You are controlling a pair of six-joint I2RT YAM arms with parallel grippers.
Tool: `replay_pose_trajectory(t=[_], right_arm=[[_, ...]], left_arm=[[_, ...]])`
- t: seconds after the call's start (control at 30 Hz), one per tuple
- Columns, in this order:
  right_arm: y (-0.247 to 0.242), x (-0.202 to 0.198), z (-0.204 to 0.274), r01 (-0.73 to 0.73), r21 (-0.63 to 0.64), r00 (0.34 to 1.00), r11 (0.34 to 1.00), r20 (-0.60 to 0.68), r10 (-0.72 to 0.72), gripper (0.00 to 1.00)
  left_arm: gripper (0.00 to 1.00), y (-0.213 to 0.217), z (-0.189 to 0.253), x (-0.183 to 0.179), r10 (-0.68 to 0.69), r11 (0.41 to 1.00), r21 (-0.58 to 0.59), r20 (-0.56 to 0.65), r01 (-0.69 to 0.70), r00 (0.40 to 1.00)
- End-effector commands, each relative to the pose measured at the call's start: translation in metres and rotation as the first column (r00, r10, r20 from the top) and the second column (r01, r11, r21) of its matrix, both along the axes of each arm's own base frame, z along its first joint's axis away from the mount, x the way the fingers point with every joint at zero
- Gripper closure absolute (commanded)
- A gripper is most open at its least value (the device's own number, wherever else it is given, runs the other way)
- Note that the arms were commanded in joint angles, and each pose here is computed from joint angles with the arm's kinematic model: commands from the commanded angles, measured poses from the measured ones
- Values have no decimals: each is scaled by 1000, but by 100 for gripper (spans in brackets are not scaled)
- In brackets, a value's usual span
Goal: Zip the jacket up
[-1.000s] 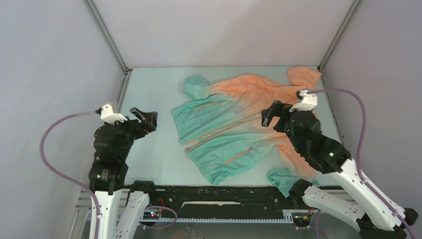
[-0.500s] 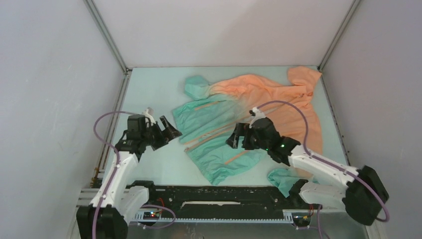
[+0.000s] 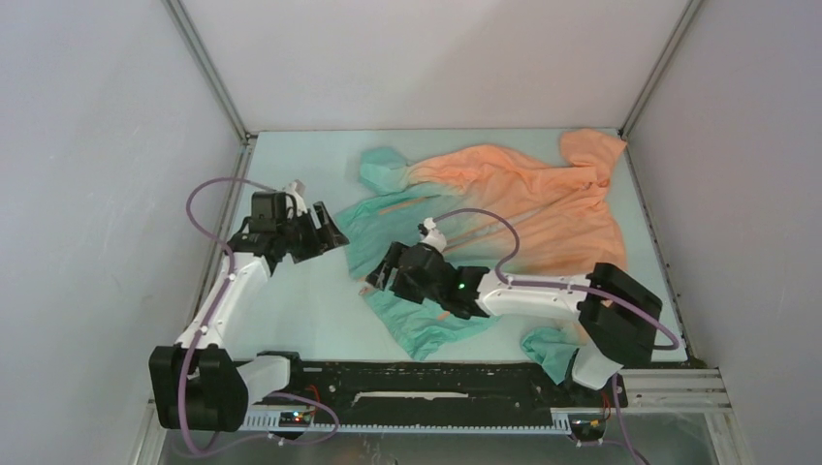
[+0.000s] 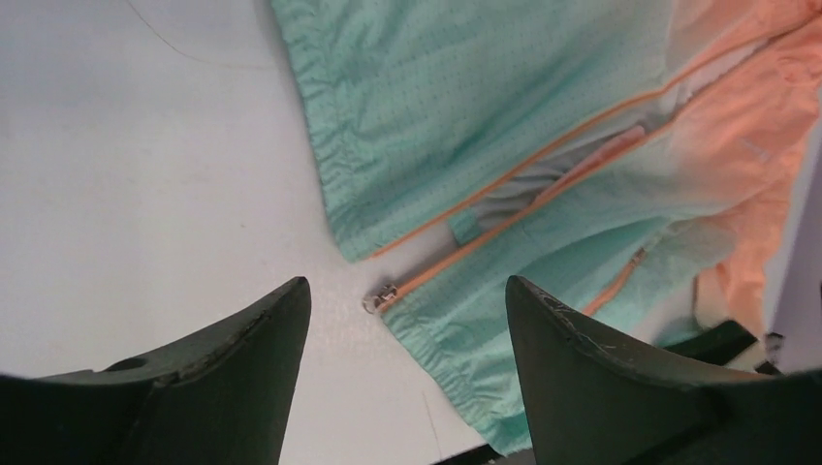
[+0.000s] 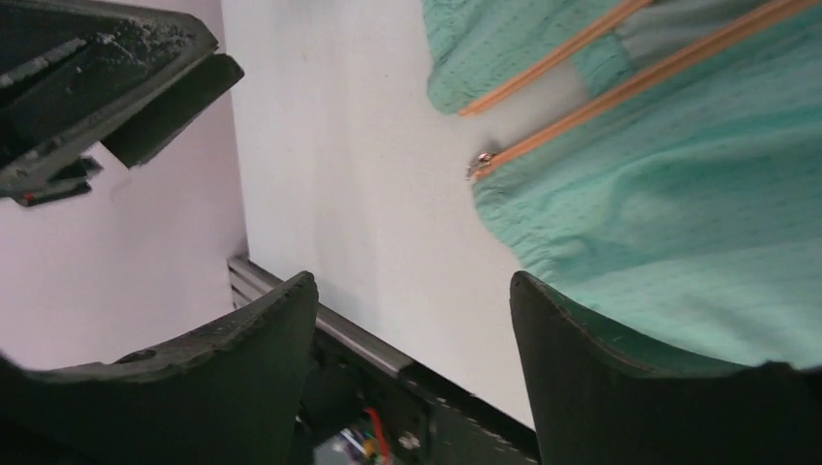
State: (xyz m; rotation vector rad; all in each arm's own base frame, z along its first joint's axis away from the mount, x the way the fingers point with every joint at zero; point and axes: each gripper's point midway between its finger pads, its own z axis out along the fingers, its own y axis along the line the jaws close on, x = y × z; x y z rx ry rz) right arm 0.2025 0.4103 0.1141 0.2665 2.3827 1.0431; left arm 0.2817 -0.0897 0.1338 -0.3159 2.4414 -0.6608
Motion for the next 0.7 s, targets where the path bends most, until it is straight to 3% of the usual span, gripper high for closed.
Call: replay_pose_trajectory(t=[0.0, 0.17, 0.33, 0.5, 0.67], right_arm=[[15, 13, 1, 249, -25, 965, 968, -71, -251, 29], [32, 9, -16, 345, -114, 919, 932, -162, -360, 31], [39, 11, -24, 392, -188, 895, 901, -148, -420, 33], [45, 13, -38, 418, -256, 871, 872, -159, -464, 41], [50, 16, -52, 427, -319, 858, 846, -154, -490, 41]], left_arm=[[23, 22, 21, 10, 1, 986, 167, 121, -21, 993], [24, 38, 46, 3, 28, 968, 237, 222, -82, 975], [24, 45, 73, -10, 61, 961, 230, 360, -152, 931], [25, 33, 78, -12, 27, 973, 201, 378, -110, 925], [26, 25, 76, -13, 5, 979, 185, 370, -79, 929]])
